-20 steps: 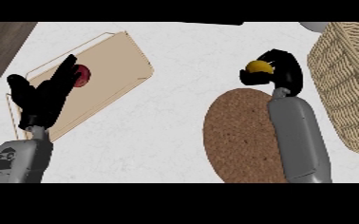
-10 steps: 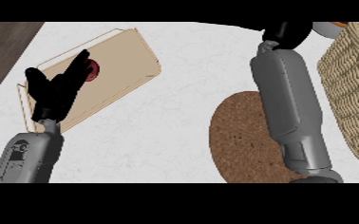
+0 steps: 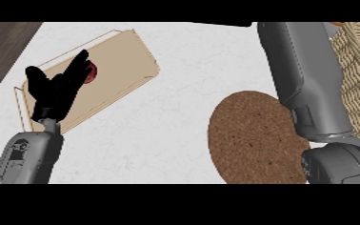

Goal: Pick the lemon from the placemat and place it in the basket

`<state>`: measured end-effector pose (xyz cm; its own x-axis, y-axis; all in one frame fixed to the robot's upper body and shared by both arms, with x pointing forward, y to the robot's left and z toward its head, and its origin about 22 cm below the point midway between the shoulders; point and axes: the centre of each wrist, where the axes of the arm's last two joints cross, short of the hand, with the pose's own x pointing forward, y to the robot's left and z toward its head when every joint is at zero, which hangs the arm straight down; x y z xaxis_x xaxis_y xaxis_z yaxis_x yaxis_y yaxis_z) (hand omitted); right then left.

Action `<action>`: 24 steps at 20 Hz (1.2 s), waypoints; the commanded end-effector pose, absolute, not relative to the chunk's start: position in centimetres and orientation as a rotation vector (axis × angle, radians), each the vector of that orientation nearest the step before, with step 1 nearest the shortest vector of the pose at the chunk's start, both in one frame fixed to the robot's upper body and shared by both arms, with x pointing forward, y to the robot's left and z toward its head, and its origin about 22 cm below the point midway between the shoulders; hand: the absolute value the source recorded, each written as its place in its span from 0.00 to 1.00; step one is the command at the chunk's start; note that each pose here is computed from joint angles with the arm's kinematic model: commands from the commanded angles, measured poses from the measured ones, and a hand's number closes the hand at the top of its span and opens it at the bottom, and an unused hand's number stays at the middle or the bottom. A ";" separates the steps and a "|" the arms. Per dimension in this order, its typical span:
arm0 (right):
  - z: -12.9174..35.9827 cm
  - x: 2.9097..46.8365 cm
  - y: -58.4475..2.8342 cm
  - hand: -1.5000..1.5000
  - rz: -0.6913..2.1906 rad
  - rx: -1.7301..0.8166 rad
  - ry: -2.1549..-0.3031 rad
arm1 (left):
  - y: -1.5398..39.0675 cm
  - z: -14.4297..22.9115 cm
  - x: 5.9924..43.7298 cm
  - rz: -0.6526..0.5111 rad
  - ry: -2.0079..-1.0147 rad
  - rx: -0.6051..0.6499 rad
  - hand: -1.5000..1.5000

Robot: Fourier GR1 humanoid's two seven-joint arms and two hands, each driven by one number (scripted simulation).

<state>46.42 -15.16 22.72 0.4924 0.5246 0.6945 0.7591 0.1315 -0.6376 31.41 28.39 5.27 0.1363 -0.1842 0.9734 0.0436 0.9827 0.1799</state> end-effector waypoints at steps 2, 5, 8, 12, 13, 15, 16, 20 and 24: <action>27.2 47.2 -16.1 1.00 -0.426 -1.592 -1.051 | 28.8 4.8 31.3 -0.151 -1.427 0.144 0.50; 28.1 47.5 -18.3 1.00 -0.453 -1.636 -1.004 | 29.0 5.2 31.2 -0.159 -1.420 0.126 0.50; 29.0 47.6 -19.4 1.00 -0.504 -1.685 -0.967 | 29.2 5.7 31.7 -0.153 -1.432 0.131 0.50; 28.7 47.8 -22.0 1.00 -0.493 -1.776 -0.844 | 28.0 5.3 31.5 -0.140 -1.430 0.142 0.50; 27.1 47.8 -23.5 1.00 -0.499 -1.791 -0.811 | 29.9 4.5 30.8 -0.128 -1.412 0.154 0.50; 28.6 47.6 -24.9 1.00 -0.523 -1.821 -0.775 | 29.3 5.2 31.1 -0.153 -1.428 0.134 0.50; 28.3 47.9 -22.6 1.00 -0.528 -1.827 -0.749 | 29.3 5.2 30.8 -0.135 -1.417 0.134 0.50; 27.6 47.5 -26.3 1.00 -0.555 -1.818 -0.717 | 29.6 4.5 30.8 -0.122 -1.404 0.157 0.50; 25.7 47.5 -27.1 1.00 -0.547 -1.822 -0.697 | 30.3 4.9 30.7 -0.122 -1.400 0.167 0.50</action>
<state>47.64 -26.02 26.13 0.7279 0.3770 0.5727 0.6765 -0.2589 -0.6894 30.86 29.83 4.98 0.1574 -0.1737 0.9722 -0.0092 0.9841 0.1773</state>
